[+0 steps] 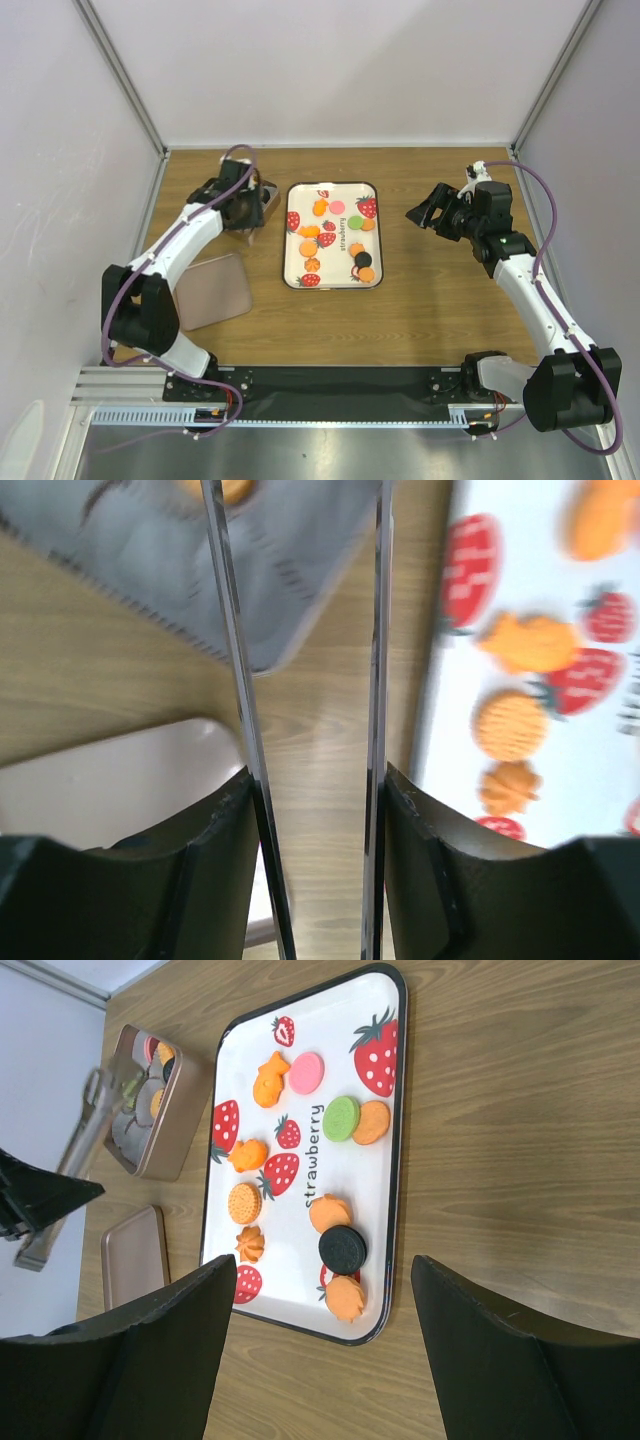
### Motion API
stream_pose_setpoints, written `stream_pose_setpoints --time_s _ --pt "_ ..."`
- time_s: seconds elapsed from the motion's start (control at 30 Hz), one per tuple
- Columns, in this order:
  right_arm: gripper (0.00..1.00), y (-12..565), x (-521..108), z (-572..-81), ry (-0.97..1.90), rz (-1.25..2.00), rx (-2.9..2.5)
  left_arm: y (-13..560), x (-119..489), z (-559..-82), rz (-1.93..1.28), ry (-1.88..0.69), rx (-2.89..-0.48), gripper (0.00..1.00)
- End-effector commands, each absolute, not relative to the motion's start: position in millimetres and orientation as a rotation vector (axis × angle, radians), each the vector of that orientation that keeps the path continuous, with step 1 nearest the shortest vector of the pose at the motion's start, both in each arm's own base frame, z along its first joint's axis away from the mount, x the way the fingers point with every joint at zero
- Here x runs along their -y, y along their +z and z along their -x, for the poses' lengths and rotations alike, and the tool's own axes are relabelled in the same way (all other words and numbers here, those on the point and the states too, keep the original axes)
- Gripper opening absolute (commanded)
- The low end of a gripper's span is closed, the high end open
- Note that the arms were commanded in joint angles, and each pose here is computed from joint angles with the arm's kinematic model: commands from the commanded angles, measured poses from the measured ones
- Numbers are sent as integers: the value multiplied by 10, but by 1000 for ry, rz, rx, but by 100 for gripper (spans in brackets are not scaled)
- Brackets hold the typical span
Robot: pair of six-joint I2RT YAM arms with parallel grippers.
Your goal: Pack the cookies
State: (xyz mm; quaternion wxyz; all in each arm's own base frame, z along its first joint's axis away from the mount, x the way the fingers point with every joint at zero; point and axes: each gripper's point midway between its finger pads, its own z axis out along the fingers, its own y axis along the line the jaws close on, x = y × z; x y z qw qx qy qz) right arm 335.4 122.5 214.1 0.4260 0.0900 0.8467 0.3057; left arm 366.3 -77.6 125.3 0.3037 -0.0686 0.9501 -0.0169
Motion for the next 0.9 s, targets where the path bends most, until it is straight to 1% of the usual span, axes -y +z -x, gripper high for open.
stream_pose_setpoints --time_s 0.0,0.03,0.1,0.23,0.37,0.87 --pt "77 2323 -1243 -3396 765 -184 -2061 1832 1335 -3765 20 -117 -2386 52" --pt "77 2316 -1241 -3401 764 -186 -2063 1944 1471 -3802 -6 -133 -2363 52" --pt "77 2323 -1228 -3405 757 -189 -2061 1947 1748 -3756 -80 -143 -2370 52" --pt "77 2315 -1211 -3399 747 -191 -2064 1817 2149 -3811 -166 -170 -2398 52" --pt "77 2308 -1207 -3397 743 -190 -2067 1687 2474 -3744 -261 -189 -2428 52" --pt "77 2296 -1204 -3409 747 -197 -2070 1313 2848 -3483 -410 -171 -2488 52"
